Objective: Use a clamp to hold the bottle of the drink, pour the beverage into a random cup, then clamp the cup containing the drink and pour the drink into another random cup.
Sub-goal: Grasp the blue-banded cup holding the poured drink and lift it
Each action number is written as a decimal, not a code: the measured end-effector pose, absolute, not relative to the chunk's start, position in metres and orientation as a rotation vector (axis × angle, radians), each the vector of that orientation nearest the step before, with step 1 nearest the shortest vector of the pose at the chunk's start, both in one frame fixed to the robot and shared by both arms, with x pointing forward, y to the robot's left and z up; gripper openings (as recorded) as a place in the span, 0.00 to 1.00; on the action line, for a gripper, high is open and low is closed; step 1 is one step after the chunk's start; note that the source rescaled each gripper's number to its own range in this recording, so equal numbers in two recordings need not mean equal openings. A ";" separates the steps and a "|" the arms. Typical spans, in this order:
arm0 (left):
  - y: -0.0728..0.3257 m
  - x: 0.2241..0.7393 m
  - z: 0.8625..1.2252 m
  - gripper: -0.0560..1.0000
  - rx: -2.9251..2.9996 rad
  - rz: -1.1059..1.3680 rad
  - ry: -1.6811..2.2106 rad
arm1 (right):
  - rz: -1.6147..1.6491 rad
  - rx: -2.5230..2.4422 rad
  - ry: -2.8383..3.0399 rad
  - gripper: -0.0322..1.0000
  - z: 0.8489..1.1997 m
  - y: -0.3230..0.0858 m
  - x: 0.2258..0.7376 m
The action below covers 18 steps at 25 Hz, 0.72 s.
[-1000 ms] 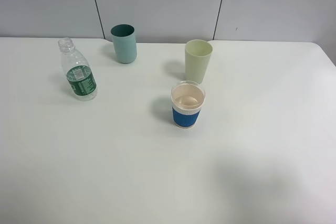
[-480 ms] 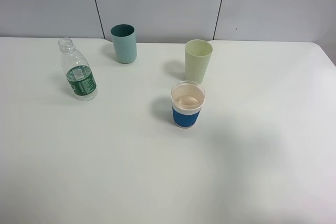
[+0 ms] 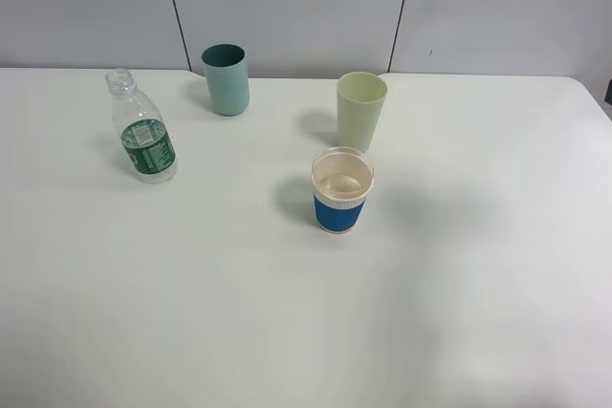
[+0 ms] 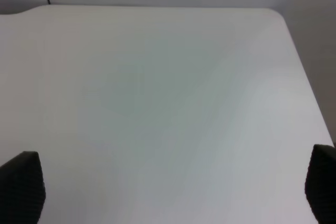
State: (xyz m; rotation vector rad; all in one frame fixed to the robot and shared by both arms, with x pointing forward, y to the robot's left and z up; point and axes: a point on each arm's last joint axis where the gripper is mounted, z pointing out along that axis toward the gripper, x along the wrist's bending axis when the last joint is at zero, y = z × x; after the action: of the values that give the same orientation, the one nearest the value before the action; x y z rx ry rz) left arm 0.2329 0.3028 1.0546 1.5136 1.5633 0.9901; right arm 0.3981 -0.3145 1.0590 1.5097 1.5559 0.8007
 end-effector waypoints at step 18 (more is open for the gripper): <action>0.303 0.233 1.055 1.00 1.514 0.991 1.564 | 0.951 1.114 2.014 1.00 1.017 -0.225 0.443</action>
State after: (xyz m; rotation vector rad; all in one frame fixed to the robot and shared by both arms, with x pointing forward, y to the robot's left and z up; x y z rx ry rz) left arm 0.2329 0.3029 1.0546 1.5138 1.5635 0.9910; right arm 0.4432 -0.2247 1.0171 1.1137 2.0143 0.9515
